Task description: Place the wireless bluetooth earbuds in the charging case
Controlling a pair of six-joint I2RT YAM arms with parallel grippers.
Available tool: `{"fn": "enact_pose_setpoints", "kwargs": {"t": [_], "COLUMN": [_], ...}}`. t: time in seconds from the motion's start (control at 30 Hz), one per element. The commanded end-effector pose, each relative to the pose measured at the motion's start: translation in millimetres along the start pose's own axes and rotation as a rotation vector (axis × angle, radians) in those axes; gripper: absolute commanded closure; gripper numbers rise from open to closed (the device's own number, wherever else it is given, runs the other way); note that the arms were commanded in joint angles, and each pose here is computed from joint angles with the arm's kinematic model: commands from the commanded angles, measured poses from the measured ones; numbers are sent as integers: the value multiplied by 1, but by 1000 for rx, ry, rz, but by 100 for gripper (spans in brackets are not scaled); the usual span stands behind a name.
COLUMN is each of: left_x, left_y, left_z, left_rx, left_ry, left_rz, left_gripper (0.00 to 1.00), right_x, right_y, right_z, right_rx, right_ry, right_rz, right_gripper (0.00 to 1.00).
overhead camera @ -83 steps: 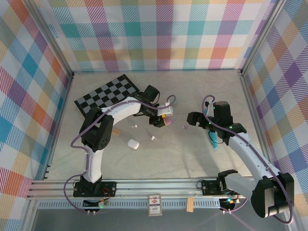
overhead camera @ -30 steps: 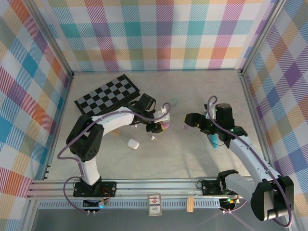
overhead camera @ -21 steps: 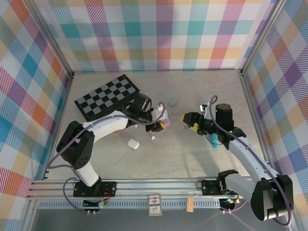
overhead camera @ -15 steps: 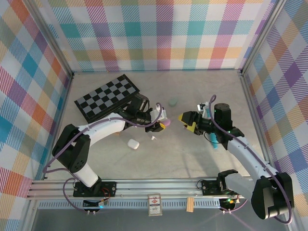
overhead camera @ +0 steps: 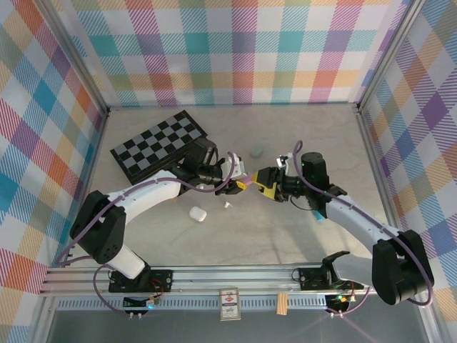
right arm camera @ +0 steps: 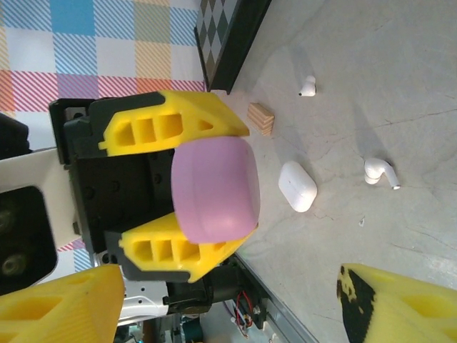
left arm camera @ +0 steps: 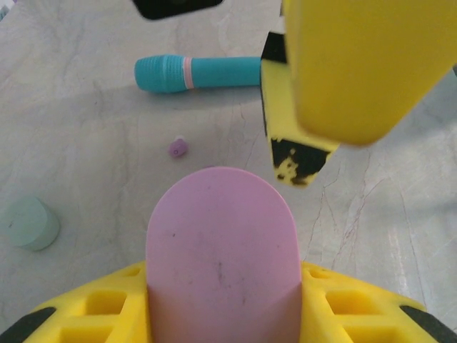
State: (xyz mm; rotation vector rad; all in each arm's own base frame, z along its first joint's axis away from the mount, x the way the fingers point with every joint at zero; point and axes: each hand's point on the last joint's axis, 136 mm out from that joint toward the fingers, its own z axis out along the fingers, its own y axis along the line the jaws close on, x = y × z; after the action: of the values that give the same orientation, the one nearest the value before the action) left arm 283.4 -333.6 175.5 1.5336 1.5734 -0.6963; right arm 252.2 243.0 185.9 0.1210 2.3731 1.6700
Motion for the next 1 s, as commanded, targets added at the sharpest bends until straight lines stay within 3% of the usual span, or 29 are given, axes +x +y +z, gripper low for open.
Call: {"fn": "enact_pose_setpoints", "kwargs": {"t": [0.0,0.2,0.5,0.63,0.73,0.97], "left_x": [-19,-21,-20,-31,-42,-67], "left_y": [-12,-19,-25,-18,-10,-7], "left_z": [-7,-11,-16,-20,-33,-70], "left_rx": [38,60,65,7,-49,-110], "left_ry": [-66,-70,-77,-154,-267,-526], "left_rz": [40,45,43,28,-1,-30], "left_gripper": [60,59,56,31,21,17], "right_x": [-11,-15,-11,-15,-20,-17], "right_y": [25,23,17,19,33,69], "right_z": [7,20,21,13,4,-11], "right_rx": [-59,-55,-54,-48,-143,-309], "right_ry": [-6,18,29,-26,-49,-32], "right_rz": [-57,-53,-48,-59,-44,-43], "right_gripper": [26,42,84,90,91,93]}}
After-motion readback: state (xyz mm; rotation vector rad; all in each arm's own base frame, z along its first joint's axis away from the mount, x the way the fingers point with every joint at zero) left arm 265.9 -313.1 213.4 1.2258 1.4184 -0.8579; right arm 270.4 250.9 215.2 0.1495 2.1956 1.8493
